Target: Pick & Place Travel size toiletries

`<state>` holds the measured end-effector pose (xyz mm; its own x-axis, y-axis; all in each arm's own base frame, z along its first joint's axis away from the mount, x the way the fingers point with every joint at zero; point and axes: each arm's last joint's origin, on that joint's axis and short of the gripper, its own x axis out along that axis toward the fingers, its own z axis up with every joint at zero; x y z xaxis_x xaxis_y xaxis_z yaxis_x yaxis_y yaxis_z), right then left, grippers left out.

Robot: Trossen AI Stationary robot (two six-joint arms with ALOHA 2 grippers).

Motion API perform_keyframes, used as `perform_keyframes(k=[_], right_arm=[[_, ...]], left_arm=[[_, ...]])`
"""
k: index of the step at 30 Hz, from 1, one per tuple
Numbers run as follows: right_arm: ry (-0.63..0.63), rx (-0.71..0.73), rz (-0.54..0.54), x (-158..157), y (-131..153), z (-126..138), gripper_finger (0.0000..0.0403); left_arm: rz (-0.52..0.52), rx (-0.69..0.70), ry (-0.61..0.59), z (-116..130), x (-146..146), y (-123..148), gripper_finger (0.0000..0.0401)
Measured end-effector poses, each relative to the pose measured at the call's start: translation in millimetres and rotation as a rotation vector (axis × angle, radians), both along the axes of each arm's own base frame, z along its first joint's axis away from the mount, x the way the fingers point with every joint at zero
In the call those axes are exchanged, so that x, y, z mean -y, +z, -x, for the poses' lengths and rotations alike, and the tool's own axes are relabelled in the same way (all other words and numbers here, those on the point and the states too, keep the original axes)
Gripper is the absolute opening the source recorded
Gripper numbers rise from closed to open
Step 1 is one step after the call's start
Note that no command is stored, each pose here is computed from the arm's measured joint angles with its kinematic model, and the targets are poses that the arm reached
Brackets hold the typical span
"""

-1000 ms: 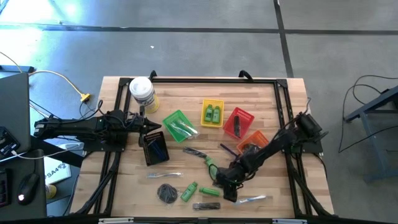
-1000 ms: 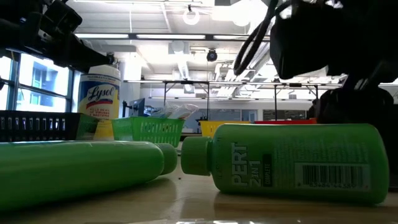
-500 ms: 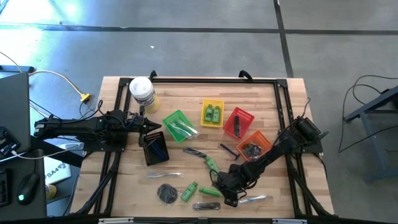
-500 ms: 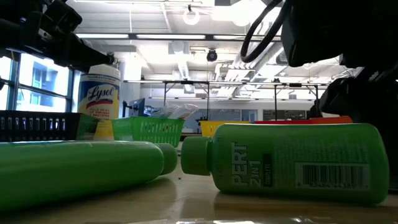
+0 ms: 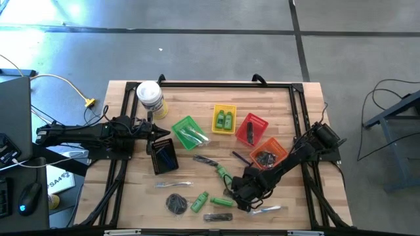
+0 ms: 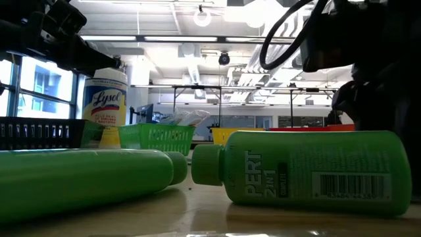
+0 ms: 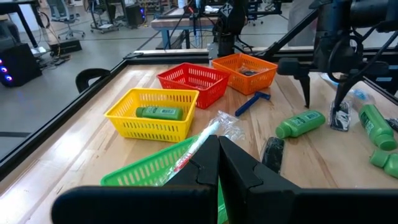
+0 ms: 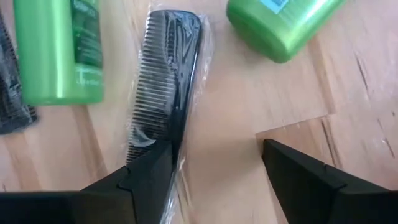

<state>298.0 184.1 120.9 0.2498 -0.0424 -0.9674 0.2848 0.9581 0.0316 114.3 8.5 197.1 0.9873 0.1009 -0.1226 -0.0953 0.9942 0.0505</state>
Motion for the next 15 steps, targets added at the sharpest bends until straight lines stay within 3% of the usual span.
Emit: perform_keyframes(k=[8,15], right_arm=[[-0.049,-0.068,0.107,10,0,8,0.0246],[-0.026,-0.036,0.103,14,14,10,0.0246]], left_arm=[[0.0,0.0,0.0,0,0,0,0.0],[0.0,-0.001,0.0,0,0,0,0.0]])
